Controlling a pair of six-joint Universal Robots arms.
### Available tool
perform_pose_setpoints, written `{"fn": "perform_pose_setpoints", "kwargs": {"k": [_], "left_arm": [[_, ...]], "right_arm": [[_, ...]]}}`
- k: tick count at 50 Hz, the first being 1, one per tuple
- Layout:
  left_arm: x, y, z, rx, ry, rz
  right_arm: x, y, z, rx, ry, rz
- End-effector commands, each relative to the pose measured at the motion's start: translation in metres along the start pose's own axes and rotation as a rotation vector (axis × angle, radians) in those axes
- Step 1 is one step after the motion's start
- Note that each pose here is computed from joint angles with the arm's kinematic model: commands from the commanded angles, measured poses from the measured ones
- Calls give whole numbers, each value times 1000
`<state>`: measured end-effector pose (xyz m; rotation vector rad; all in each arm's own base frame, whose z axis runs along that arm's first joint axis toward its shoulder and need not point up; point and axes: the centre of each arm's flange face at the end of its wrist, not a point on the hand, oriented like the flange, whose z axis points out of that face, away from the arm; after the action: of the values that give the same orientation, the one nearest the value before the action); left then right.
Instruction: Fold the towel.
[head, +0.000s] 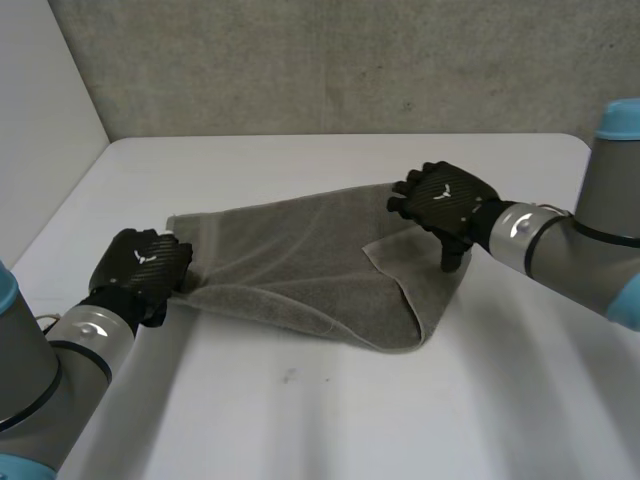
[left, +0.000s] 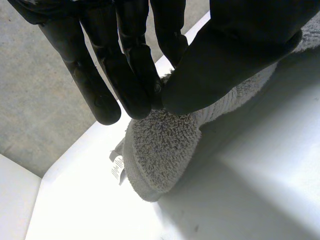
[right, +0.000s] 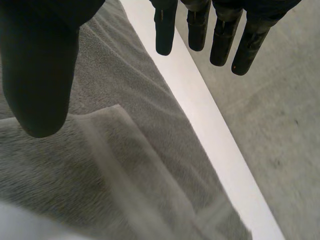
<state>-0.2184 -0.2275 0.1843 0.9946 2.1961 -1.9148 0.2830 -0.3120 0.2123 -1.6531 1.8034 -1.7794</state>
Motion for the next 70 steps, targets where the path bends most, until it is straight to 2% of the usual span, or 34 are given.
{"fn": "perform_pose_setpoints", "kwargs": {"k": [1, 11, 25, 39, 51, 70], "left_arm": [[-5, -3, -8, 11, -16, 0], [-12, -15, -16, 51, -42, 2], [-7, -10, -18, 34, -22, 0], [-8, -10, -16, 32, -26, -1], [-9, -12, -16, 43, -25, -1], [-9, -13, -16, 46, -25, 0]], "right_arm": [[-4, 9, 28, 48, -41, -17], [-17, 37, 57, 47, -91, -40], [-51, 52, 85, 93, -188, -65], [-56, 58, 88, 72, -190, -81], [-43, 55, 87, 25, -103, -107], [-50, 59, 80, 3, -128, -93]]}}
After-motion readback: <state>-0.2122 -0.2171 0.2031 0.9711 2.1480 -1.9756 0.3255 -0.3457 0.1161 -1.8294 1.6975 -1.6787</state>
